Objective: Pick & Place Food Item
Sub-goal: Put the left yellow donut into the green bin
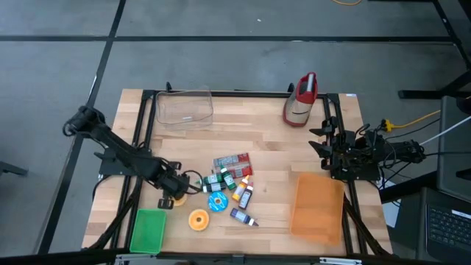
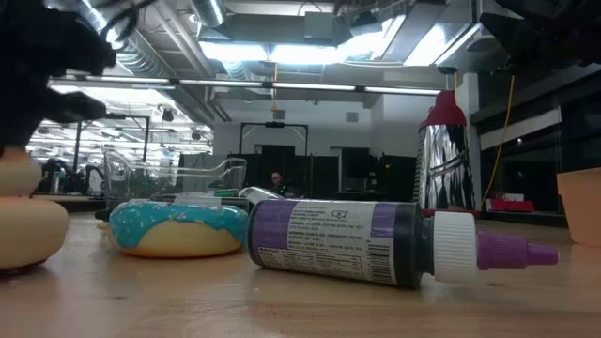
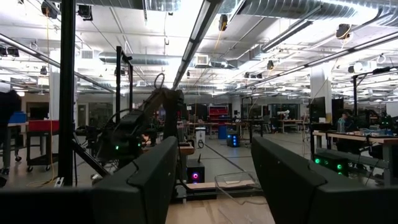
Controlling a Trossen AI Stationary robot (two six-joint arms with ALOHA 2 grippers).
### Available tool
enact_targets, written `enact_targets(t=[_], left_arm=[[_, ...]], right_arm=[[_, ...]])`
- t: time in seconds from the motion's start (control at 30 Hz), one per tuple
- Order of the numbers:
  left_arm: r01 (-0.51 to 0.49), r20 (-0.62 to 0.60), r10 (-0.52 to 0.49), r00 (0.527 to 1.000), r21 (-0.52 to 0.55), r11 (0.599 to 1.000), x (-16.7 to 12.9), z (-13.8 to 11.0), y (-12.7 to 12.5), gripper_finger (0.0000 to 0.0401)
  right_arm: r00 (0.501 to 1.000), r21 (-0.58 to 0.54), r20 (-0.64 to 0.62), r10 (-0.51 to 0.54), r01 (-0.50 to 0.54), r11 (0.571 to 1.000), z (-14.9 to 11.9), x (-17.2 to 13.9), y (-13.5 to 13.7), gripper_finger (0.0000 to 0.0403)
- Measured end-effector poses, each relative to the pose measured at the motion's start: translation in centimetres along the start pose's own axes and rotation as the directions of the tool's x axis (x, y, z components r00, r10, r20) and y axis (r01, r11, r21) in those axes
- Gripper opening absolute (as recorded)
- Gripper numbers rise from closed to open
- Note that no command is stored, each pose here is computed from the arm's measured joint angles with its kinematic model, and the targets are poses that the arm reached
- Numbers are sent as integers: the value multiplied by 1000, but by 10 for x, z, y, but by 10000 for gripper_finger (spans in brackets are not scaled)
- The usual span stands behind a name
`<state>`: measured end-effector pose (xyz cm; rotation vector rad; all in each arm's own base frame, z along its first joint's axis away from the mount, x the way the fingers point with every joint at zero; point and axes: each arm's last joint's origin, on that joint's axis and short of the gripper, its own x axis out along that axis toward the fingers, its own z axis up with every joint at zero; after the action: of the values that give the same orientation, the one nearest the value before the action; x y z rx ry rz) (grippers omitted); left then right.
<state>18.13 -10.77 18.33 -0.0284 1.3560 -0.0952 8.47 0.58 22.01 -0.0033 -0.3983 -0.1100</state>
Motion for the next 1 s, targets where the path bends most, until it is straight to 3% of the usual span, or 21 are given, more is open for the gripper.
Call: enact_targets(t=[0.2, 0.47, 0.8, 1.0], left_arm=[[100, 130, -98, 987, -4, 995, -33, -7, 4, 16], [255, 205, -248, 947, -9, 967, -63, -24, 4, 16], [342, 142, -328, 934, -89, 936, -67, -41, -19, 15], [362, 180, -335, 925, -151, 920, -68, -50, -35, 15]], right_arm=[[1000, 0, 0, 0, 0, 1000, 0, 0, 0, 210], [1000, -1, -4, 1, -1, 1000, 0, 0, 0, 210], [1000, -26, -4, 1, -1, 1000, 0, 0, 0, 210], [1000, -29, -5, -5, 5, 1000, 0, 0, 0, 210]])
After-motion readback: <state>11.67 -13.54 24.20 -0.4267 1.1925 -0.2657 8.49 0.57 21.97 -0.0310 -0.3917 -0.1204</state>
